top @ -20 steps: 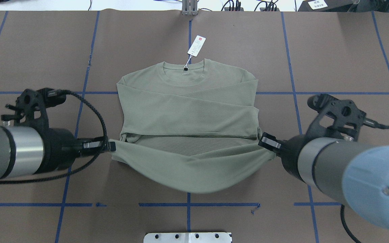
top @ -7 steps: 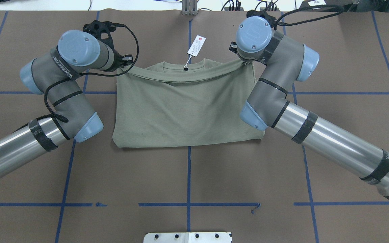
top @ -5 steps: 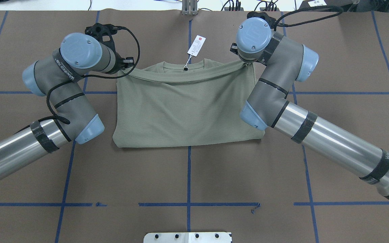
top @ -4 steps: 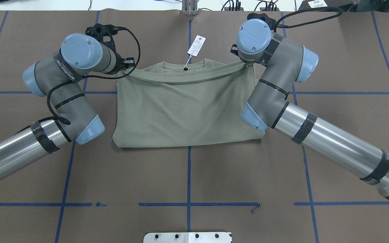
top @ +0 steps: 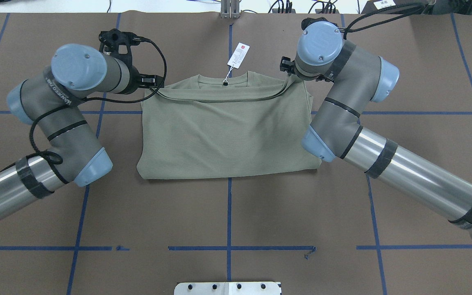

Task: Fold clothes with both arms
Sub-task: 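Lower the hem onto the collar and open both grippers, then withdraw the left gripper toward the robot while the right gripper holds near the collar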

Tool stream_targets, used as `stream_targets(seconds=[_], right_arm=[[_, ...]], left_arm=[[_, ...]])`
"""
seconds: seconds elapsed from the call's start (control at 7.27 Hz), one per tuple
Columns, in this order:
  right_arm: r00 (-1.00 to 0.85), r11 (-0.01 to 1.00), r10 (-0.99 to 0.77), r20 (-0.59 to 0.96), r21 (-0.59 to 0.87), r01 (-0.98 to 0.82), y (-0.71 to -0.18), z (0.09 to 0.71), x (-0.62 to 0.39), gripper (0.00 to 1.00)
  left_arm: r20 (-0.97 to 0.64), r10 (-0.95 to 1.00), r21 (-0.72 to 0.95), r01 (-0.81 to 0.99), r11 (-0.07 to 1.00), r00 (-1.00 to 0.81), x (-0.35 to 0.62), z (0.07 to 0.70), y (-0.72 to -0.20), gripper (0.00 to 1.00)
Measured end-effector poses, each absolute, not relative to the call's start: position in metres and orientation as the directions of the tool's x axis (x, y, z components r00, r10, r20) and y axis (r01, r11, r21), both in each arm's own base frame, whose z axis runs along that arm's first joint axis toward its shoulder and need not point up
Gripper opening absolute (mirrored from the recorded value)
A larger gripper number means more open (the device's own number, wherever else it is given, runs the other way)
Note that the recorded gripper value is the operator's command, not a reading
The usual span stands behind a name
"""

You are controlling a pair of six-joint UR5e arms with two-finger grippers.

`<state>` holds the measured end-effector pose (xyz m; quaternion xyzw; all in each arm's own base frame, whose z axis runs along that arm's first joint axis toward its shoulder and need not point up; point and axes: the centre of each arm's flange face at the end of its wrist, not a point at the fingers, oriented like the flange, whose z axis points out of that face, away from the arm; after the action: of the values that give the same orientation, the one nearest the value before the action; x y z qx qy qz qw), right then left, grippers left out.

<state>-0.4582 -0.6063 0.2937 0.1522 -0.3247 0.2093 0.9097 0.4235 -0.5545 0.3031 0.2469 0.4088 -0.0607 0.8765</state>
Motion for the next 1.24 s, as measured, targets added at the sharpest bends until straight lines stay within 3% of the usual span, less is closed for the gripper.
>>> stream_targets(seconds=[0.14, 0.41, 0.69, 0.96, 1.1, 1.24], right_arm=[[0.697, 0.873, 0.257, 0.669, 0.149, -0.465, -0.597, 0.292, -0.446, 1.0], [0.691, 0.876, 0.241, 0.682, 0.154, -0.457, -0.589, 0.289, -0.439, 1.0], [0.69, 0.877, 0.239, 0.684, 0.154, -0.456, -0.588, 0.289, -0.438, 1.0], [0.688, 0.876, 0.239, 0.685, 0.154, -0.457, -0.588, 0.288, -0.438, 1.0], [0.688, 0.876, 0.239, 0.685, 0.154, -0.458, -0.588, 0.288, -0.438, 1.0], [0.688, 0.876, 0.24, 0.685, 0.154, -0.458, -0.588, 0.288, -0.437, 1.0]], left_arm=[[-0.773, 0.126, 0.384, 0.298, 0.874, 0.622, 0.41, 0.302, -0.52, 1.0], [-0.859, 0.098, 0.287, 0.315, 0.904, 0.502, 0.407, 0.32, -0.44, 0.79], [-0.909, -0.028, 0.146, 0.381, 0.913, 0.415, 0.442, 0.347, -0.383, 0.75], [-0.909, -0.088, 0.092, 0.404, 0.91, 0.406, 0.466, 0.374, -0.367, 0.75], [-0.908, -0.095, 0.087, 0.405, 0.91, 0.409, 0.471, 0.385, -0.366, 0.63], [-0.908, -0.099, 0.083, 0.407, 0.91, 0.408, 0.474, 0.389, -0.366, 0.41]])
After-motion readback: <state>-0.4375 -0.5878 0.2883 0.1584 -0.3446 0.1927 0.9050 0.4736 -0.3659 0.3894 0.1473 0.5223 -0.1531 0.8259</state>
